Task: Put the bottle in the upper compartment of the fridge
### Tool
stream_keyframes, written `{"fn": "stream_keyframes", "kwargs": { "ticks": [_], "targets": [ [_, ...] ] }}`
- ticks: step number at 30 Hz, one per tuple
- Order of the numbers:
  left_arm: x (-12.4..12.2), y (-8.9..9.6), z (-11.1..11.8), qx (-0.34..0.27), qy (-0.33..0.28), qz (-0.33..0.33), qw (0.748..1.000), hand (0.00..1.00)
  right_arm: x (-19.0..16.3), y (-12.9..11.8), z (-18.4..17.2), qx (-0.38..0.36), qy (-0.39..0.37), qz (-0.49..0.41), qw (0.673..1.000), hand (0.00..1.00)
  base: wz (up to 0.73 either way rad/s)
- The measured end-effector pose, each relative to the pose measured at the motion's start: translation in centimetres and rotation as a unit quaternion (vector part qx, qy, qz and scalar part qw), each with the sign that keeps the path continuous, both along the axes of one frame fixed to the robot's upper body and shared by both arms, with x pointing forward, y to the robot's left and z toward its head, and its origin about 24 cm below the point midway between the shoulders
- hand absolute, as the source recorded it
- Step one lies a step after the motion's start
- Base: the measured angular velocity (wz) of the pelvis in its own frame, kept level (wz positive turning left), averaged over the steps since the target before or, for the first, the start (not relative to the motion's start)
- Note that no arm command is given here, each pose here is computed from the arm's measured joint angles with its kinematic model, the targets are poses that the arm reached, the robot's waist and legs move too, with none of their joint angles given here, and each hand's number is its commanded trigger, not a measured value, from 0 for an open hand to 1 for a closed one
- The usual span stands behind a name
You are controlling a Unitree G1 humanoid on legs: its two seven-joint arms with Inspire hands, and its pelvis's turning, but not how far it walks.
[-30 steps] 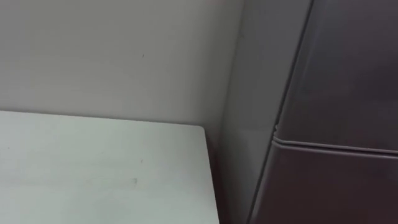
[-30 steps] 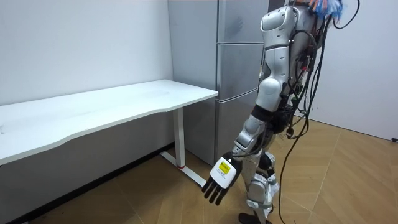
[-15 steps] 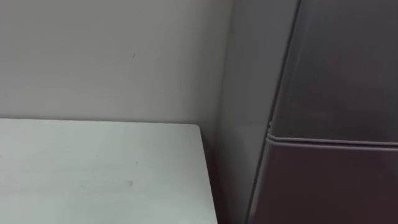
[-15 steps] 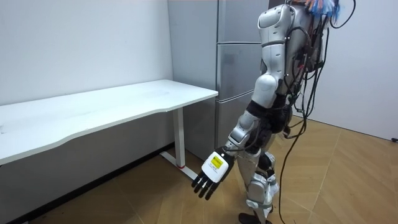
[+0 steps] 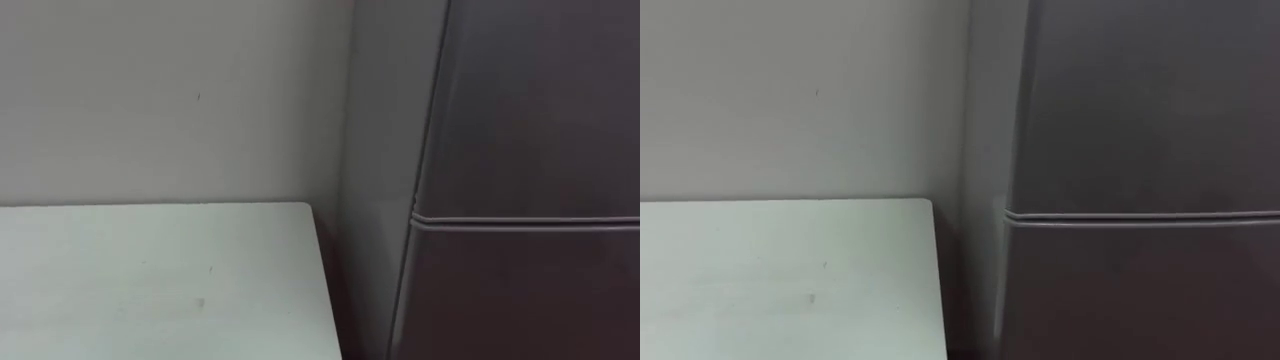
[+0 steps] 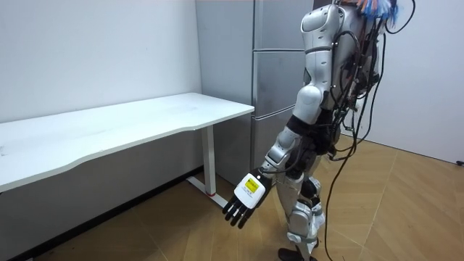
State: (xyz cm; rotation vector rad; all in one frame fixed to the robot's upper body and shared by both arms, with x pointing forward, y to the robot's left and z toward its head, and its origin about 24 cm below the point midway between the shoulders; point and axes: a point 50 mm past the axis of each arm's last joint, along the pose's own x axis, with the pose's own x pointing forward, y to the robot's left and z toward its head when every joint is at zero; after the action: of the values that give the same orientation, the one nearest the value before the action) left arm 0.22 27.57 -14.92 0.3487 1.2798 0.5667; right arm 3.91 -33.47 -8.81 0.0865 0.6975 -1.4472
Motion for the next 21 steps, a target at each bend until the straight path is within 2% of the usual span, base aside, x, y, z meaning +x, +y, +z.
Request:
{"fn": "stream_keyframes", "kwargs": {
  "ticks": [4,10,17,21],
  "targets": [
    [0.0,-0.9,-0.3,-0.022,0.003,-0.011,1.000,0.00,-1.0,2.0,-2.3,0.057,0.042,0.056,0.996,0.00,-0.04],
    [0.5,-2.0,-0.7,-0.044,-0.003,-0.043,0.998,0.00,-1.1,4.7,-4.4,0.140,0.058,0.167,0.974,0.00,0.00],
    [1.2,-3.3,-1.2,-0.073,-0.005,-0.059,0.996,0.00,-1.1,8.4,-6.7,0.250,0.085,0.318,0.910,0.00,0.00],
    [1.3,-3.4,-1.2,-0.083,-0.007,-0.063,0.995,0.00,-0.2,9.8,-7.0,0.285,0.074,0.379,0.877,0.00,0.01]
  ]
}}
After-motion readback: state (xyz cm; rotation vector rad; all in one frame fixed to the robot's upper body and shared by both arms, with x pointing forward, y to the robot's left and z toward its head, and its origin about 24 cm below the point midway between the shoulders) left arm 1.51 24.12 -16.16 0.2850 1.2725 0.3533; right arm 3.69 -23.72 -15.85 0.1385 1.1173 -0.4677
